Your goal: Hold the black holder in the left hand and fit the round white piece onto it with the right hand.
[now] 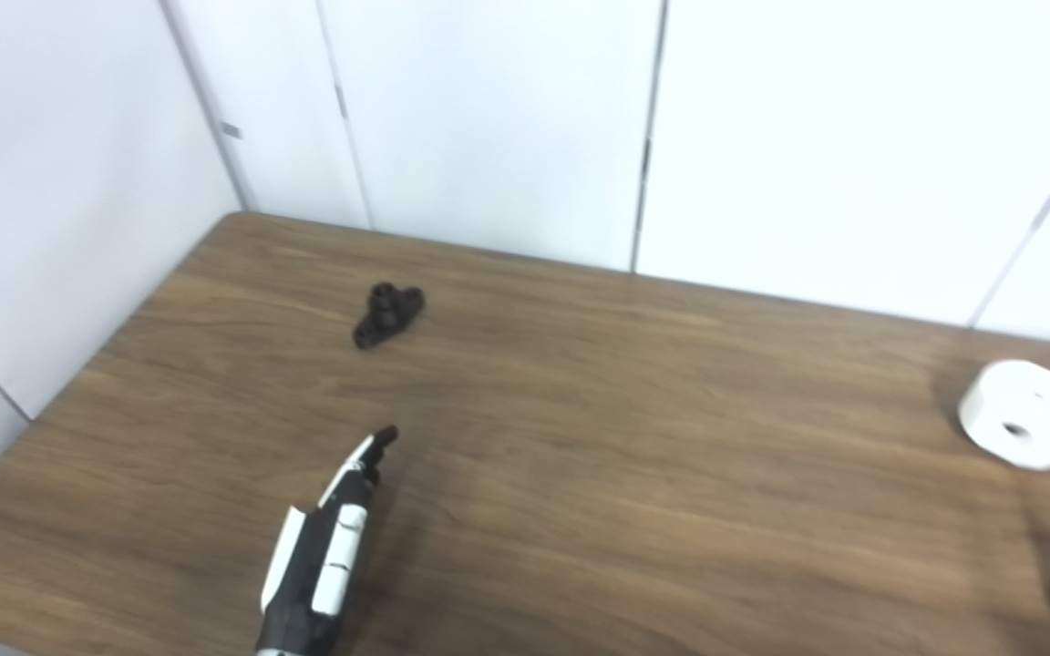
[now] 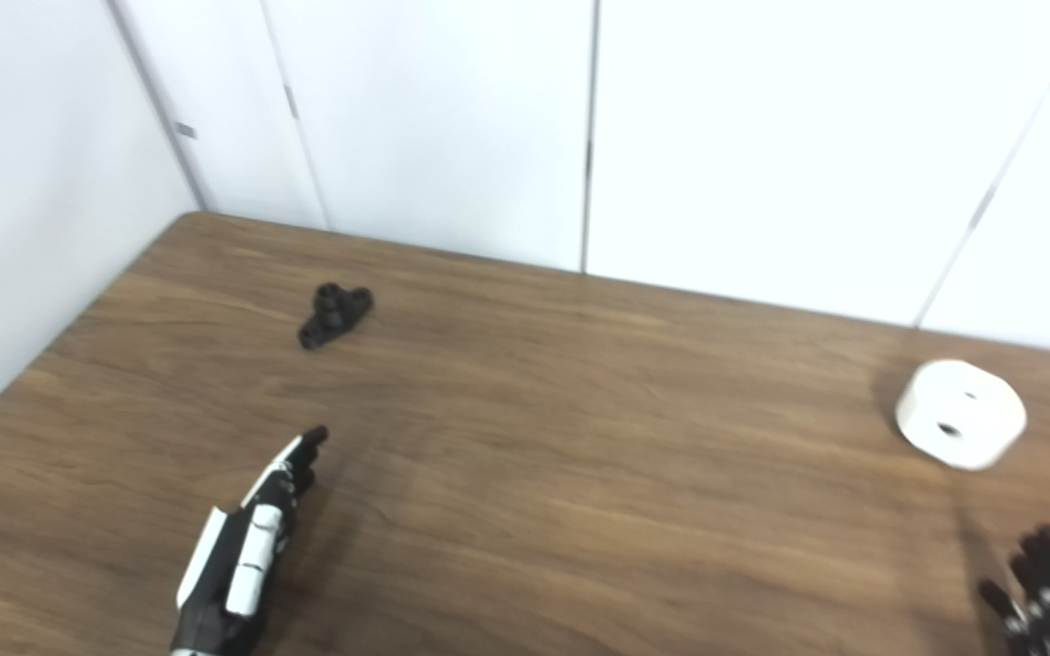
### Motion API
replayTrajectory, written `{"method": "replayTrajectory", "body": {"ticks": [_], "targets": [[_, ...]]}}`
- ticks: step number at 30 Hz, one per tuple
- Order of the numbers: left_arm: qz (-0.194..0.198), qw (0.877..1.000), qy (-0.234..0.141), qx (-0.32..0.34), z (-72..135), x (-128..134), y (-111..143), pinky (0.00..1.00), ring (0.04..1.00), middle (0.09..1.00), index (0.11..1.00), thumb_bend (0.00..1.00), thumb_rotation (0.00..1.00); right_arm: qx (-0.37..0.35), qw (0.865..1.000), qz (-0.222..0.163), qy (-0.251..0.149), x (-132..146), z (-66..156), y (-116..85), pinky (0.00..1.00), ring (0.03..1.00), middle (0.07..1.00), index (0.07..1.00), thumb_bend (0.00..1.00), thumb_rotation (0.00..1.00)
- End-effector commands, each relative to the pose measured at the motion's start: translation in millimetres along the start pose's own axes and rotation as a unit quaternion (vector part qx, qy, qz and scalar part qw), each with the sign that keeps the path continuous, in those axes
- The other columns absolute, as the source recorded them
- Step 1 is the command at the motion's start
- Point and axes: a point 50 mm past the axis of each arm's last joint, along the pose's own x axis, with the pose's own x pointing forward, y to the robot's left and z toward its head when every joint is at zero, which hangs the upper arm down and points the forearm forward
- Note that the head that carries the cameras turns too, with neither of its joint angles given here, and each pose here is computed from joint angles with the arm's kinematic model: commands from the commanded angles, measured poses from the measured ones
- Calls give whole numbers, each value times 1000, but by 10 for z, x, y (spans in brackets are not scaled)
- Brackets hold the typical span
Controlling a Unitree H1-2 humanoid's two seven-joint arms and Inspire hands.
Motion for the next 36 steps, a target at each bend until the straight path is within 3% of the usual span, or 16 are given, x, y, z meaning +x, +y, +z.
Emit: {"method": "replayTrajectory", "body": {"ticks": [1,5,13,16,19,23,28,32,36], "targets": [[8,1000,2,-19,-36,-139,-161,1000,1000,982,931,554,985,4,999,-6,36,-198,-213,-79,1000,1000,998,970,678,1000],[9,1000,4,-14,-62,-152,-177,1000,1000,981,930,542,973,2,999,-2,37,-211,-238,-104,1000,1000,1000,969,639,1000],[26,999,16,28,-44,-186,-190,995,980,953,905,513,929,-4,999,-6,39,-231,-232,-109,1000,1000,1000,983,695,1000],[32,995,17,96,91,-191,-153,931,947,931,891,451,696,-10,999,-10,41,-259,-226,-110,1000,1000,1000,973,704,1000],[42,990,8,133,241,-96,-84,925,940,923,878,471,428,-15,999,-11,42,-282,-218,-104,1000,1000,991,962,712,1000],[69,983,-21,169,427,128,22,919,927,909,866,537,296,-15,999,-9,39,-298,-226,-110,1000,1000,981,951,702,1000],[112,964,-25,241,598,408,150,924,926,902,861,637,261,-19,999,-7,36,-314,-219,-90,1000,993,972,942,709,1000],[142,948,-28,282,659,636,237,911,916,899,854,710,293,-19,999,-8,35,-324,-205,-76,1000,984,964,931,715,1000],[170,929,-28,326,691,884,292,913,936,913,841,727,313,-18,999,-8,34,-339,-190,-62,1000,974,960,926,717,1000]]}}
